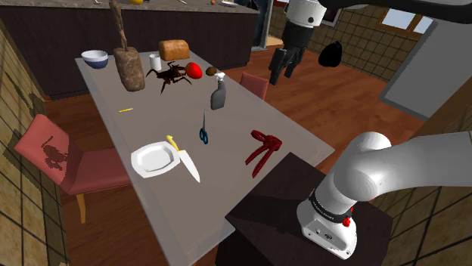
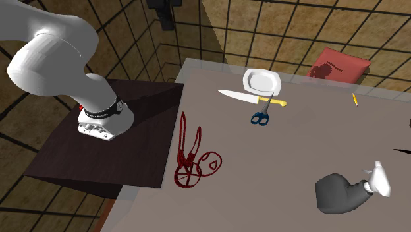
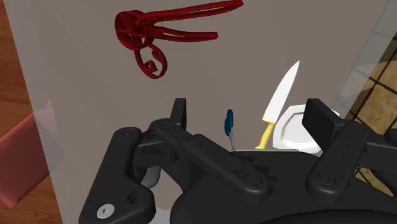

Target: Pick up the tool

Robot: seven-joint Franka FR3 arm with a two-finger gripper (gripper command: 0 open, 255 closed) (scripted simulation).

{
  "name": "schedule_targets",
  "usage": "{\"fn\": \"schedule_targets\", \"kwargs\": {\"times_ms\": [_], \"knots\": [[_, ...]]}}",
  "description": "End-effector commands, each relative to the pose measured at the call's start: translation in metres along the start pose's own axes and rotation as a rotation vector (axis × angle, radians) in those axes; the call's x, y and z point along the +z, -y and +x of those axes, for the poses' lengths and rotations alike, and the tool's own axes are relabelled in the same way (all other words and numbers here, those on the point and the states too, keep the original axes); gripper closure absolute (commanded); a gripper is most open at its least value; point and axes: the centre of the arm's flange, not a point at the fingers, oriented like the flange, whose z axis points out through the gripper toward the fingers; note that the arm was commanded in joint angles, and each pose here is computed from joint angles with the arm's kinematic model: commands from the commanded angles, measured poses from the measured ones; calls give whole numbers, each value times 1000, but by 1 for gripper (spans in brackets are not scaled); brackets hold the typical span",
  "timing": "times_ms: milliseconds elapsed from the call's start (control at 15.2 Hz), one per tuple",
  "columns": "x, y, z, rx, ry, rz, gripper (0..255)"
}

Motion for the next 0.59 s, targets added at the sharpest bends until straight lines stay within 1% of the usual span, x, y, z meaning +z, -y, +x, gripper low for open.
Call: {"fn": "schedule_targets", "kwargs": {"times_ms": [0,528], "knots": [[0,0,0,0,0,0,0],[103,-24,33,-362,138,9,0]]}}
